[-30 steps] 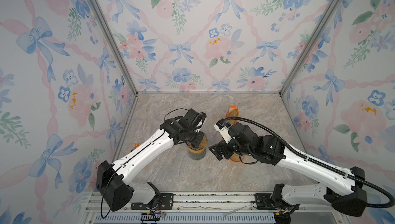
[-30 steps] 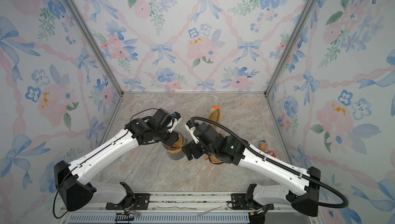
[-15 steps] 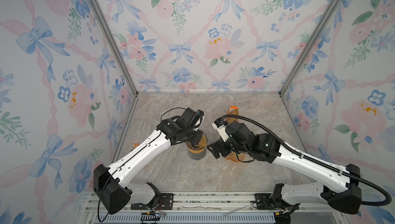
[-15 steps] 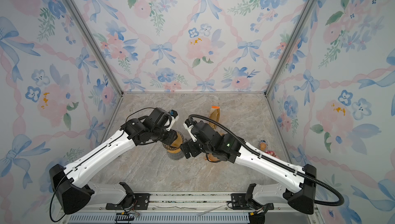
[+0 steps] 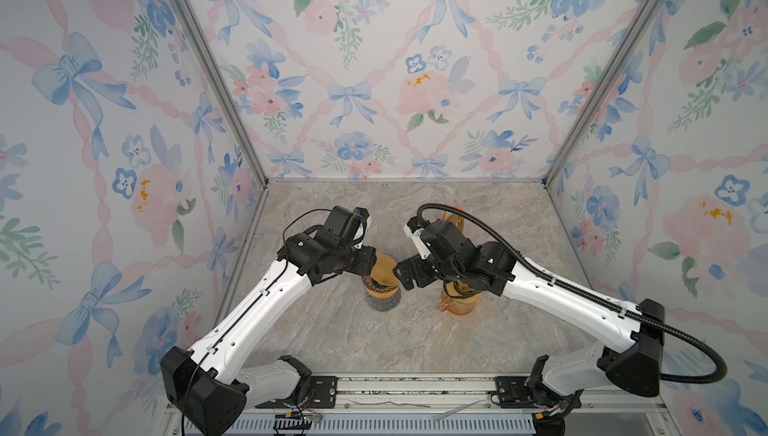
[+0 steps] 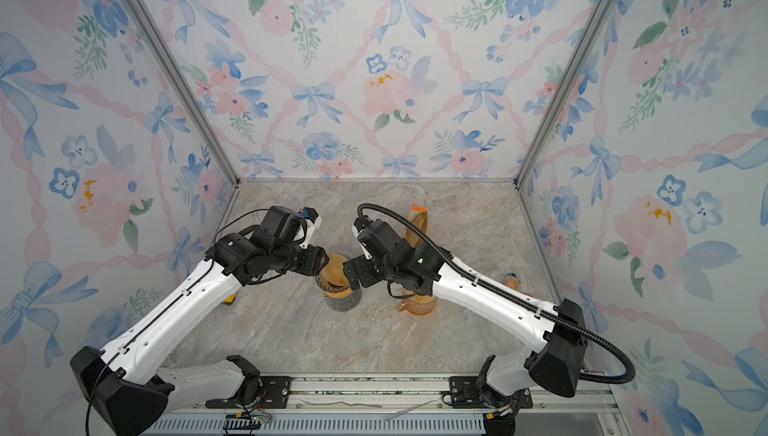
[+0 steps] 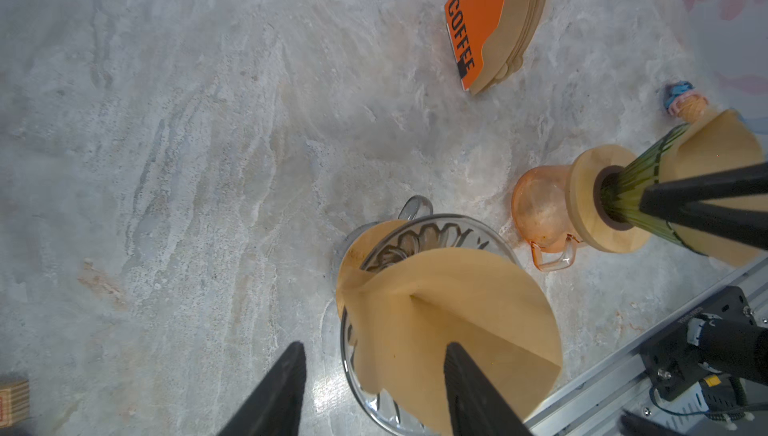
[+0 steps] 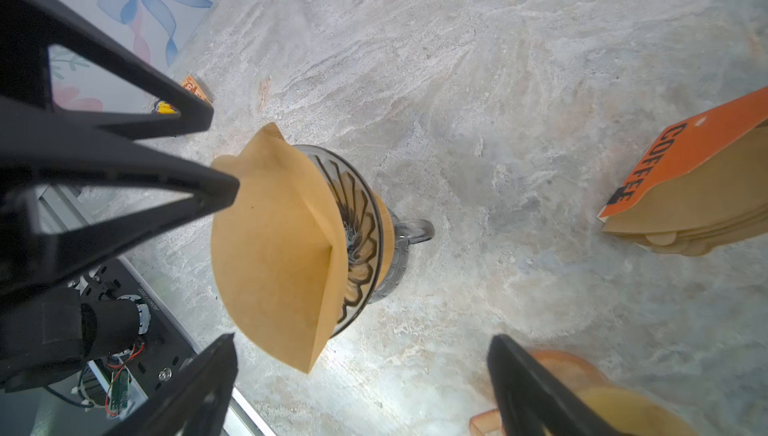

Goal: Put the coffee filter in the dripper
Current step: 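Bring the right gripper to the dripper rim beside the left gripper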

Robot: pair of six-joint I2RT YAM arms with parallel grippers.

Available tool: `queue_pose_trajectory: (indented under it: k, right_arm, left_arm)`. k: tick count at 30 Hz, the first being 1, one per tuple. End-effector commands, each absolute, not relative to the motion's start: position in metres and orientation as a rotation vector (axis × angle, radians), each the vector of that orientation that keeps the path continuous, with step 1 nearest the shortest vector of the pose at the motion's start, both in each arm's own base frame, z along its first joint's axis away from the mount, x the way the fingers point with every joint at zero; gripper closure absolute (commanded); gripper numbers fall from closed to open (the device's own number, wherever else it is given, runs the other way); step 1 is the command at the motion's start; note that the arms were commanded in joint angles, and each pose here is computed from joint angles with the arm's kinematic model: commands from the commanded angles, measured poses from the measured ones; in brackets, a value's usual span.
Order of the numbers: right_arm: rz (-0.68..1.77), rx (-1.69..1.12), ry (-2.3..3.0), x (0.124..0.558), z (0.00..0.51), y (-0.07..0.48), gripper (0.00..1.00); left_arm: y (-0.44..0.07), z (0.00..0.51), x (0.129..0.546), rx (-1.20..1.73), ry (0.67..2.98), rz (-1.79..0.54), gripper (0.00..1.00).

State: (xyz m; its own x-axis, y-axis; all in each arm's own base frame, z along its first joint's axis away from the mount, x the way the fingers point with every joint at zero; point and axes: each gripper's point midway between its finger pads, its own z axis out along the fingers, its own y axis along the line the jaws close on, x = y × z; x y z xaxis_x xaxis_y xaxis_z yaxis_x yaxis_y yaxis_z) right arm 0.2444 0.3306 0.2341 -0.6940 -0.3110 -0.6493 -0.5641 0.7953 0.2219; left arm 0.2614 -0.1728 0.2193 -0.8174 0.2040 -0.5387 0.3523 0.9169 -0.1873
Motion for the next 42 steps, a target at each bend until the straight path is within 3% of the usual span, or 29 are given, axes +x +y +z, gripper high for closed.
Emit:
queue_pose_trajectory:
  k: [1,7,13,29,42]
  right_arm:
    - [0.569,-0.629,2.402,0.251,0.236,0.335,0.04]
    - [0.554,-0.620,2.444,0.264,0.220,0.340,0.04]
    - [0.507,-0.592,2.492,0.280,0.202,0.335,0.04]
    - [0.343,-0.519,2.557,0.297,0.181,0.317,0.04]
    - [0.363,-0.510,2.556,0.278,0.181,0.304,0.04]
  left_arm:
    - [-0.171,0.198,0.253,0.428,2.620,-0.381,0.40]
    - [-0.166,0.173,0.247,0.428,2.689,-0.349,0.33]
    - [-0.162,0.172,0.247,0.395,2.692,-0.341,0.03]
    - [-0.139,0.165,0.252,0.281,2.706,-0.282,0.02]
    - [-0.137,0.162,0.270,0.268,2.725,-0.232,0.02]
